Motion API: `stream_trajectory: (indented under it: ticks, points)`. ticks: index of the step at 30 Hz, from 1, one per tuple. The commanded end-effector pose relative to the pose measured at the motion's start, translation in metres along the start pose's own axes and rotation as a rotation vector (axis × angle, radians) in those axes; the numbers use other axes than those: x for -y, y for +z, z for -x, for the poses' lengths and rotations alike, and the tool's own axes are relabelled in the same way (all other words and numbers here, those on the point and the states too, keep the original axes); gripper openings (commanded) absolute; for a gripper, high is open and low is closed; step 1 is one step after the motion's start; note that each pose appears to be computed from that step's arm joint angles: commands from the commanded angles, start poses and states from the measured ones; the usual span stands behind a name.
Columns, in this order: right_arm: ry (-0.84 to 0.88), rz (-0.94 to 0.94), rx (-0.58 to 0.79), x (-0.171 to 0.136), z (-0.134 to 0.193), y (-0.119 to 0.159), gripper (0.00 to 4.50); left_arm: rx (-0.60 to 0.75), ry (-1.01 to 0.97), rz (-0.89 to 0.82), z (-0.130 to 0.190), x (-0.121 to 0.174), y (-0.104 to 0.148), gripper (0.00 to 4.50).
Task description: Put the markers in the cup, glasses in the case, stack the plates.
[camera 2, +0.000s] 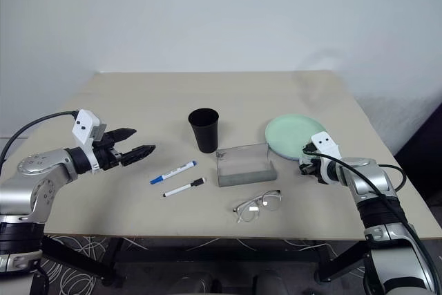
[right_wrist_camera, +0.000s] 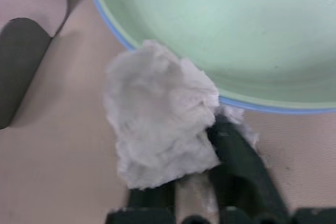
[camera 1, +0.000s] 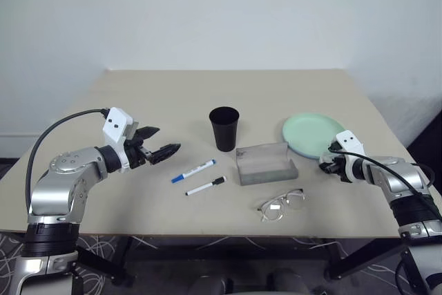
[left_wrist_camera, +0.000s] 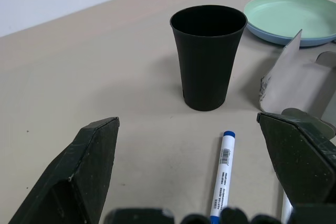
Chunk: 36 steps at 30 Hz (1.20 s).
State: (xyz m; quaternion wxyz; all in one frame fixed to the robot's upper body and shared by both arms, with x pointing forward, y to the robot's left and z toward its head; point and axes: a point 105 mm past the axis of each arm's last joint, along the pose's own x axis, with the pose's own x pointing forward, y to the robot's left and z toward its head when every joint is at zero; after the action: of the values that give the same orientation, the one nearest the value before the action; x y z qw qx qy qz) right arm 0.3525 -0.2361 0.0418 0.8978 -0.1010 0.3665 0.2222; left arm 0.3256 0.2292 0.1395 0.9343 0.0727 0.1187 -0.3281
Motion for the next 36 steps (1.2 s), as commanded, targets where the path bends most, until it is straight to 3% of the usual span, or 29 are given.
stream_trajectory:
  ticks: [1, 8, 14, 21, 33, 36]
  points:
    - [0.02, 0.055, 0.053, 0.001, 0.009, 0.022, 0.05, 0.042, 0.013, -0.054, 0.003, -0.002, 0.016, 4.5]
    - [0.26, 0.176, 0.268, -0.035, 0.044, 0.083, 0.05, 0.043, 0.012, -0.054, 0.002, -0.003, 0.018, 4.5]
    - [0.039, 0.185, 0.316, -0.008, 0.021, 0.115, 0.05, 0.05, -0.001, -0.055, -0.003, -0.001, 0.019, 4.5]
    - [-0.106, 0.144, 0.275, 0.018, -0.008, 0.109, 0.05, 0.055, -0.001, -0.054, -0.003, 0.001, 0.019, 4.5]
    - [-0.19, 0.154, 0.286, 0.038, -0.004, 0.115, 4.06, 0.052, -0.005, -0.057, -0.004, 0.004, 0.017, 4.5]
    - [-0.189, 0.176, 0.307, 0.044, 0.009, 0.122, 4.47, 0.05, -0.022, -0.068, -0.008, 0.01, 0.017, 4.5]
